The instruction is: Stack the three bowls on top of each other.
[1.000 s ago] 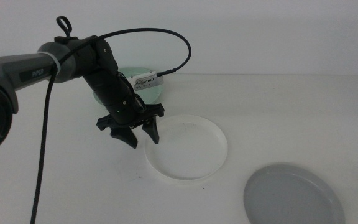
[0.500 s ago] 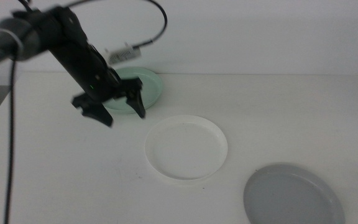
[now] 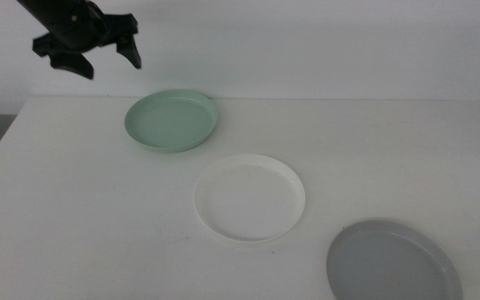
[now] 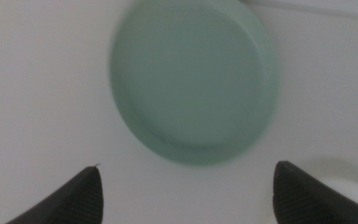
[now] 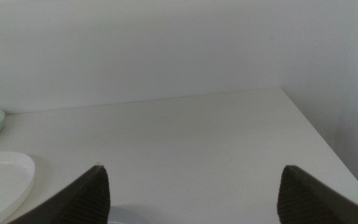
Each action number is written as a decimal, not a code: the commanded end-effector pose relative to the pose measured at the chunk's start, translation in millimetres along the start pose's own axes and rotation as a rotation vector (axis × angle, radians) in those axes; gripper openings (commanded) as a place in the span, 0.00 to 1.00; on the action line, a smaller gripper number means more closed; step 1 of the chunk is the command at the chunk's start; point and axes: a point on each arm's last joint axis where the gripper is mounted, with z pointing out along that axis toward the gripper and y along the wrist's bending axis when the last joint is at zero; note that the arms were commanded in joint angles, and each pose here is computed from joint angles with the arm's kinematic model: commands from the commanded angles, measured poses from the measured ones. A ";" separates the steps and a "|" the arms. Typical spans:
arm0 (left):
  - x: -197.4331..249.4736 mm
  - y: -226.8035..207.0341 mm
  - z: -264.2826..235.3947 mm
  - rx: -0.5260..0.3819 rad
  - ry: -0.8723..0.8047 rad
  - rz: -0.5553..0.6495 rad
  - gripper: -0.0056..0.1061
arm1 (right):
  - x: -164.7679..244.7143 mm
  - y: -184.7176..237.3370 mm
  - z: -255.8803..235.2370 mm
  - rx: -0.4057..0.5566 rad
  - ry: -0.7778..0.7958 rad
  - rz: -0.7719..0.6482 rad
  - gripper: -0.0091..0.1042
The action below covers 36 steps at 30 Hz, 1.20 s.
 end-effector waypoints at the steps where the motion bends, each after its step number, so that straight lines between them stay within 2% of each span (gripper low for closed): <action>1: -10.2 8.3 6.2 -0.037 -0.023 -0.003 0.89 | 0.0 -0.2 -0.2 0.002 -0.011 -0.008 0.90; 3: -14.2 15.7 19.7 -0.081 -0.014 0.016 0.89 | 0.0 -0.2 -0.2 0.002 -0.011 -0.008 0.90; 7: -16.2 33.7 64.6 -0.164 0.019 0.140 0.89 | 0.0 -0.2 -0.2 0.002 -0.011 -0.005 0.90; 15: -15.6 47.5 135.7 -0.125 -0.013 0.105 0.89 | 0.0 -0.2 -0.2 0.002 -0.011 -0.005 0.90; 25: -17.5 54.9 167.9 -0.114 -0.089 0.091 0.89 | 0.0 -0.2 -0.2 0.002 -0.011 -0.005 0.90; 30: -12.2 59.0 182.6 -0.116 -0.063 0.083 0.89 | 0.0 -0.2 -0.2 0.002 -0.011 -0.005 0.90; 33: -9.8 60.1 187.0 -0.114 -0.048 0.079 0.83 | 0.0 -0.2 -0.2 0.002 -0.011 -0.005 0.90; 36: -9.2 60.3 187.0 -0.116 -0.042 0.080 0.69 | 0.0 -0.2 -0.2 0.002 -0.011 -0.005 0.90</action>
